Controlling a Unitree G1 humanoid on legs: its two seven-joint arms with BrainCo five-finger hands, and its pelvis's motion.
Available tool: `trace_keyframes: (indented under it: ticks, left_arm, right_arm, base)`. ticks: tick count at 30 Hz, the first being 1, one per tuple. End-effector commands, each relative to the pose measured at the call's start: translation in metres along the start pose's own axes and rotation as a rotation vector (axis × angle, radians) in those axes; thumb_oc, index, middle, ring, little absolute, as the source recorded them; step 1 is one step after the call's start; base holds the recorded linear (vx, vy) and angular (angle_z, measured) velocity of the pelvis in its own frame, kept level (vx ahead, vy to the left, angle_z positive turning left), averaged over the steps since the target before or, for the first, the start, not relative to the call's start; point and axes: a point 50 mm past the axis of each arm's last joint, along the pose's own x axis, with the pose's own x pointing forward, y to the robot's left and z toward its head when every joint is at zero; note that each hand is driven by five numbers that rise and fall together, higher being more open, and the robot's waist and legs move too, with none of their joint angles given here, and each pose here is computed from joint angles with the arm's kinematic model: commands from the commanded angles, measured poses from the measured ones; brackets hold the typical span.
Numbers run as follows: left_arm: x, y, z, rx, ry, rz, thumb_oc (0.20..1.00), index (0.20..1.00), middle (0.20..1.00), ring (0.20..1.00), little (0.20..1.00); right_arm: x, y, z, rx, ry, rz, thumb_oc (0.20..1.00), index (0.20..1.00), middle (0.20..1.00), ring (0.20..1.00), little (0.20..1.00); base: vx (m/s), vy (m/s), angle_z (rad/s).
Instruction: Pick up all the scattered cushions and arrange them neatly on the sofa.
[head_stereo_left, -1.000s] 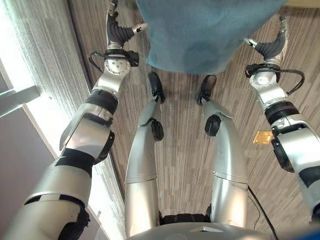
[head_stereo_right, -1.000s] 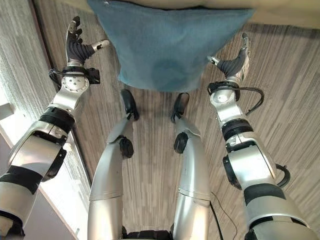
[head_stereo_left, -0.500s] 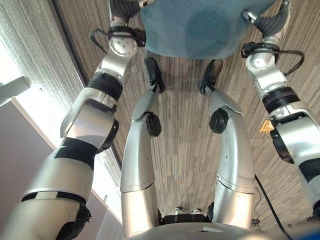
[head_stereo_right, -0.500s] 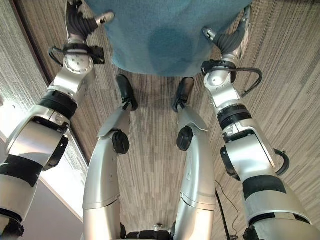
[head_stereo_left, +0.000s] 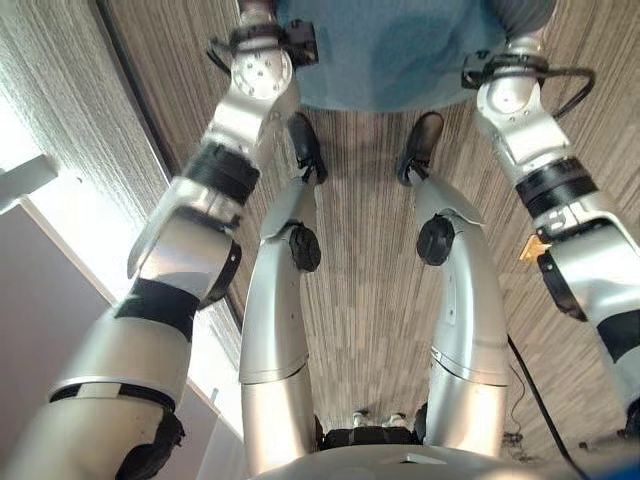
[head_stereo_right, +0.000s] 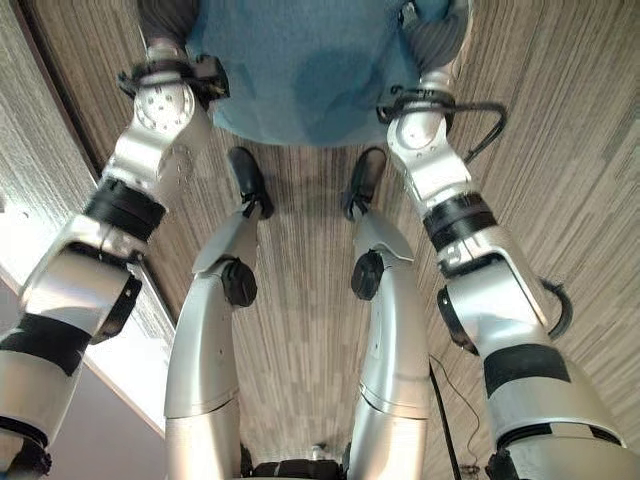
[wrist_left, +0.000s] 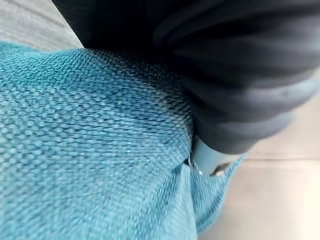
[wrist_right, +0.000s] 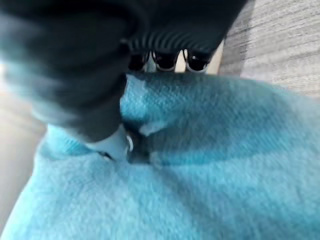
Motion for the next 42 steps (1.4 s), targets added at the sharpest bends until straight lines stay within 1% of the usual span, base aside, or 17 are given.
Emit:
trace_keyframes:
  ticks: [1,5,7,9,10,11,12,15,18,21,26,30,36,42]
  left_arm:
    - [-0.025,-0.035,0.015,-0.130,-0.169,-0.134,0.200,0.200,0.200,0.200,0.200]
    - [-0.046,-0.029,0.011,-0.105,-0.207,-0.171,0.200,0.200,0.200,0.200,0.200]
    - [-0.057,-0.024,0.003,-0.093,-0.196,-0.185,0.200,0.200,0.200,0.200,0.200]
    - [-0.076,-0.019,-0.008,-0.101,-0.176,-0.208,0.200,0.200,0.200,0.200,0.200]
    - [-0.093,-0.013,-0.018,-0.095,-0.151,-0.230,0.200,0.200,0.200,0.200,0.200]
    - [-0.098,-0.011,-0.022,-0.065,-0.146,-0.247,0.200,0.200,0.200,0.200,0.200]
    - [-0.113,-0.002,-0.029,-0.025,-0.140,-0.257,0.200,0.200,0.200,0.200,0.200]
    - [-0.153,0.015,-0.058,-0.051,0.007,-0.261,0.200,0.200,0.200,0.200,0.200]
    - [-0.169,0.025,-0.068,-0.032,0.067,-0.274,0.200,0.200,0.200,0.200,0.200]
    - [-0.194,0.044,-0.083,0.013,0.166,-0.272,0.200,0.200,0.200,0.200,0.200]
    - [-0.205,0.047,-0.088,0.009,0.207,-0.253,0.200,0.200,0.200,0.200,0.200]
    - [-0.208,0.048,-0.090,0.024,0.228,-0.255,0.200,0.200,0.200,0.200,0.200]
    - [-0.223,0.061,-0.097,0.056,0.298,-0.236,0.200,0.200,0.200,0.200,0.200]
    - [-0.225,0.068,-0.099,0.060,0.323,-0.216,0.200,0.200,0.200,0.200,0.200]
  right_arm:
    - [-0.029,0.043,0.057,0.193,-0.294,0.167,0.200,0.200,0.200,0.200,0.200]
    - [-0.045,0.031,0.045,0.185,-0.322,0.184,0.200,0.200,0.200,0.200,0.200]
    - [-0.055,0.026,0.040,0.194,-0.332,0.197,0.200,0.200,0.200,0.200,0.200]
    - [-0.072,0.016,0.025,0.203,-0.310,0.210,0.200,0.200,0.200,0.200,0.200]
    - [-0.090,0.009,0.011,0.208,-0.277,0.234,0.200,0.200,0.200,0.200,0.200]
    - [-0.096,0.006,0.003,0.192,-0.259,0.245,0.200,0.200,0.200,0.200,0.200]
    - [-0.114,-0.003,-0.010,0.182,-0.228,0.261,0.200,0.200,0.200,0.200,0.200]
    - [-0.159,-0.028,-0.049,0.109,-0.078,0.313,0.200,0.200,0.200,0.200,0.200]
    - [-0.179,-0.042,-0.061,0.071,-0.022,0.337,0.200,0.200,0.200,0.200,0.200]
    - [-0.207,-0.057,-0.074,0.048,0.072,0.403,0.200,0.200,0.200,0.200,0.200]
    - [-0.214,-0.057,-0.075,0.052,0.092,0.414,0.200,0.200,0.200,0.200,0.200]
    - [-0.214,-0.057,-0.076,0.054,0.108,0.409,0.200,0.200,0.200,0.200,0.200]
    - [-0.221,-0.050,-0.078,0.079,0.147,0.422,0.200,0.200,0.200,0.200,0.200]
    - [-0.223,-0.046,-0.075,0.081,0.143,0.425,0.200,0.200,0.200,0.200,0.200]
  base:
    - [-0.05,-0.036,0.07]
    - [-0.03,-0.023,0.03]
    - [0.00,-0.028,0.01]
    - [0.03,-0.097,0.06]
    - [0.08,-0.106,0.09]
    - [0.09,-0.112,0.07]
    - [0.00,-0.099,0.05]
    - [0.07,-0.126,-0.05]
    - [0.17,-0.107,0.02]
    - [0.31,-0.110,-0.12]
    - [0.15,0.026,-0.26]
    - [0.17,0.115,-0.11]
    - [0.15,0.194,-0.75]
    - [0.06,0.068,-0.75]
